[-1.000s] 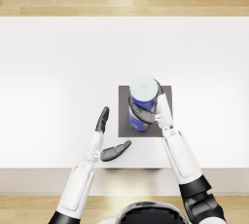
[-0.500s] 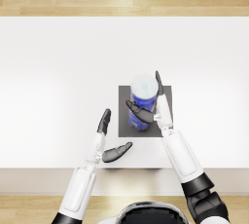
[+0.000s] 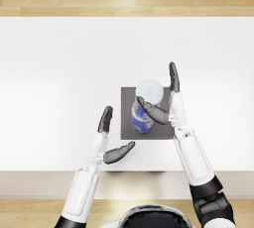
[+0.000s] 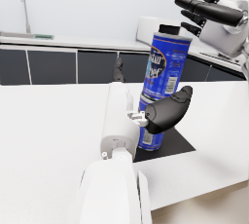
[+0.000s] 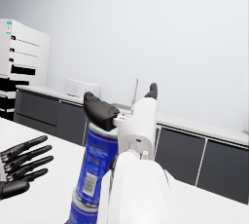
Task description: Pick up the blue can on the left and place it in the middle, then pick up the blue can on the right and place it on top of the can in the middle
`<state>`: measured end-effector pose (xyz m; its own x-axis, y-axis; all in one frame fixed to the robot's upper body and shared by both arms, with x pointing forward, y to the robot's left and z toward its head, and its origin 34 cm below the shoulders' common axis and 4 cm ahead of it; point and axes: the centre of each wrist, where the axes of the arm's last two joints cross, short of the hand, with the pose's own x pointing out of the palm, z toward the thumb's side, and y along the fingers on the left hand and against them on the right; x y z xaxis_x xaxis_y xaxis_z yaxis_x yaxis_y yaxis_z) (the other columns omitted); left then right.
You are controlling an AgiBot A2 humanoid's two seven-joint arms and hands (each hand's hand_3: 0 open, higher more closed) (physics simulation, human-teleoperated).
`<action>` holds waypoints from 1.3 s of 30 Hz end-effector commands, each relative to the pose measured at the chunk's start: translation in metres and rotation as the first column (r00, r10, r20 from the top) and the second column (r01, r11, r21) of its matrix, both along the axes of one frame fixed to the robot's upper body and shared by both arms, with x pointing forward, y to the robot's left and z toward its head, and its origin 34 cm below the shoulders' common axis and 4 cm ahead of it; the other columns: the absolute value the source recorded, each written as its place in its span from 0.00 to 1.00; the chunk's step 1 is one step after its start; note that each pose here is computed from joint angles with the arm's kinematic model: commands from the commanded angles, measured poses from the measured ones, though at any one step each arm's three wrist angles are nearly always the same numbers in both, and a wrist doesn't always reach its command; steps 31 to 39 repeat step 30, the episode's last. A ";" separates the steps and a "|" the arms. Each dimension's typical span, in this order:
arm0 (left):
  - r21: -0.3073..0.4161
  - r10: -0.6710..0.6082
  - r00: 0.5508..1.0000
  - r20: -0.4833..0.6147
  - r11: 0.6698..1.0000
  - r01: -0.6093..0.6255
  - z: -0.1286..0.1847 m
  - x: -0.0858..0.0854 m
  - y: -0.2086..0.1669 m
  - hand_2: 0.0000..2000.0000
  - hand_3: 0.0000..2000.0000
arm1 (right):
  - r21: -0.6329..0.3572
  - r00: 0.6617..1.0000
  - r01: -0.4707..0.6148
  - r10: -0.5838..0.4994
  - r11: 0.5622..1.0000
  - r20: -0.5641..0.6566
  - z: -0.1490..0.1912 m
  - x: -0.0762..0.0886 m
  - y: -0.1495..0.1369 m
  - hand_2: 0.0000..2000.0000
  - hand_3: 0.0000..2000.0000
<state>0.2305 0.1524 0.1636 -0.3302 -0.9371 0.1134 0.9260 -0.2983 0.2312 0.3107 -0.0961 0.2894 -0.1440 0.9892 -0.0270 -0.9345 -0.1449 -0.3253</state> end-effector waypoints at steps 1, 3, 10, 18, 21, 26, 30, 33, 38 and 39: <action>-0.032 0.027 0.997 0.066 0.999 -0.025 0.019 0.006 0.004 0.00 0.00 | 0.070 0.991 0.005 -0.014 0.998 0.134 0.032 -0.009 -0.021 0.00 0.00; -0.054 0.059 0.993 0.105 0.997 -0.053 0.030 0.010 0.009 0.00 0.00 | 0.066 0.974 -0.028 0.012 0.997 0.226 0.042 -0.014 -0.034 0.00 0.00; -0.147 0.230 0.937 0.264 0.969 -0.197 0.080 0.027 0.048 0.00 0.00 | 0.125 0.909 0.024 -0.074 0.992 0.410 0.041 -0.019 -0.086 0.00 0.00; -0.170 0.302 0.914 0.270 0.950 -0.264 0.086 0.035 0.068 0.00 0.00 | 0.167 0.927 0.095 -0.149 0.981 0.345 0.017 -0.014 -0.108 0.00 0.00; -0.177 0.319 0.908 0.271 0.944 -0.279 0.087 0.037 0.072 0.00 0.00 | 0.177 0.931 0.114 -0.167 0.978 0.323 0.011 -0.013 -0.113 0.00 0.00; -0.180 0.326 0.906 0.271 0.941 -0.285 0.088 0.038 0.074 0.00 0.00 | 0.181 0.933 0.123 -0.175 0.976 0.313 0.008 -0.012 -0.115 0.00 0.00; -0.181 0.328 0.905 0.271 0.941 -0.287 0.088 0.038 0.075 0.00 0.00 | 0.182 0.934 0.124 -0.177 0.975 0.312 0.008 -0.012 -0.115 0.00 0.00; -0.181 0.328 0.905 0.271 0.941 -0.287 0.088 0.038 0.075 0.00 0.00 | 0.182 0.934 0.124 -0.177 0.975 0.312 0.008 -0.012 -0.115 0.00 0.00; -0.181 0.328 0.905 0.271 0.941 -0.287 0.088 0.038 0.075 0.00 0.00 | 0.182 0.934 0.124 -0.177 0.975 0.312 0.008 -0.012 -0.115 0.00 0.00; -0.181 0.328 0.905 0.271 0.941 -0.287 0.088 0.038 0.075 0.00 0.00 | 0.182 0.934 0.124 -0.177 0.975 0.312 0.008 -0.012 -0.115 0.00 0.00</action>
